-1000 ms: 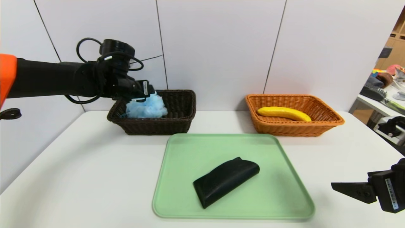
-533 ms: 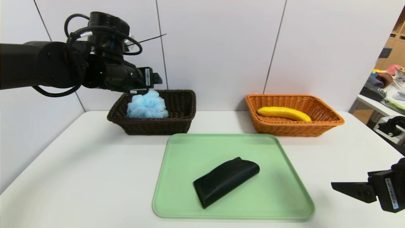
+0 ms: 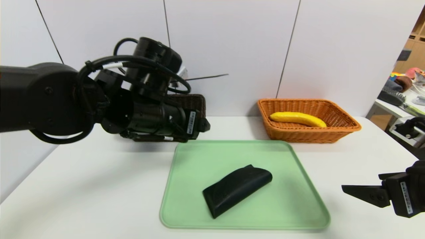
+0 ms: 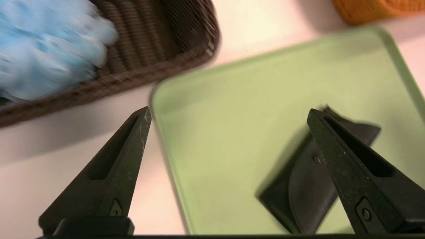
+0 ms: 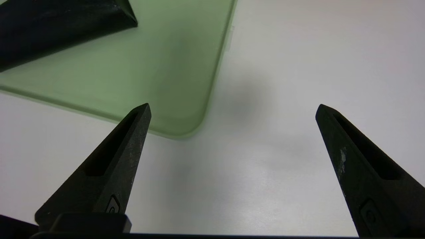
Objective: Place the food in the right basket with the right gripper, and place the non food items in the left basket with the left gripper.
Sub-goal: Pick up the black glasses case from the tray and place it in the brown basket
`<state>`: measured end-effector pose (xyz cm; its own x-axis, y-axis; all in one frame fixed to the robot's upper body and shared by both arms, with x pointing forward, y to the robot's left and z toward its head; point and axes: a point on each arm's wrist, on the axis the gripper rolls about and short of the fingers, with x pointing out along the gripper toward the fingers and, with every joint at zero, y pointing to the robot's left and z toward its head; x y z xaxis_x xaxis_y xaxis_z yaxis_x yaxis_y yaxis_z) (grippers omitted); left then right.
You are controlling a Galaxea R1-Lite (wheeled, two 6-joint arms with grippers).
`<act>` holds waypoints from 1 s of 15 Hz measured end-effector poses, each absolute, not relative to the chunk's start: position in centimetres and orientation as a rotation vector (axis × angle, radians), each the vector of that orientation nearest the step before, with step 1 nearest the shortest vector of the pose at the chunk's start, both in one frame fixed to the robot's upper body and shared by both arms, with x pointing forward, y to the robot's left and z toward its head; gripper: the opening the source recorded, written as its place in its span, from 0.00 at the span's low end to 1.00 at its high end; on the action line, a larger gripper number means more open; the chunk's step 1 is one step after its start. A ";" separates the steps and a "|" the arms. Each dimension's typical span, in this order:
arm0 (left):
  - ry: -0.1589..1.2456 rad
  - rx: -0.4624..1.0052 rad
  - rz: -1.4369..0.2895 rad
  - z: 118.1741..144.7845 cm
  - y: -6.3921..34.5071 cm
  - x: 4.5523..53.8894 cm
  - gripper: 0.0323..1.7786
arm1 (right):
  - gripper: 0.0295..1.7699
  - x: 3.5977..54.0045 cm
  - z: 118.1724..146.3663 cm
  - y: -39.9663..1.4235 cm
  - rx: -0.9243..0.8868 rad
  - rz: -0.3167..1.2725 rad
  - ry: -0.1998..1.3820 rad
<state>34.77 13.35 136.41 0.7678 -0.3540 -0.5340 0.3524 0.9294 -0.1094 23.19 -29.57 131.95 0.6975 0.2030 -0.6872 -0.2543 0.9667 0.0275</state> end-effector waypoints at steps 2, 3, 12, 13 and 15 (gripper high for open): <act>0.630 0.038 -0.442 134.8 11.7 33.3 0.94 | 0.97 23.2 131.9 -29.5 -0.060 0.291 0.760; 0.655 0.048 -0.484 134.1 11.0 32.6 0.94 | 0.97 23.2 131.9 -29.4 -0.057 0.295 0.762; 0.791 0.093 -0.662 130.3 6.0 30.7 0.95 | 0.97 23.4 131.3 -29.6 -0.044 0.279 0.748; 0.794 0.110 -0.668 129.9 5.6 30.9 0.95 | 0.97 23.4 131.2 -29.6 -0.043 0.279 0.745; 0.789 0.173 -0.689 129.2 5.0 31.4 0.95 | 0.97 23.4 131.1 -29.6 -0.042 0.277 0.748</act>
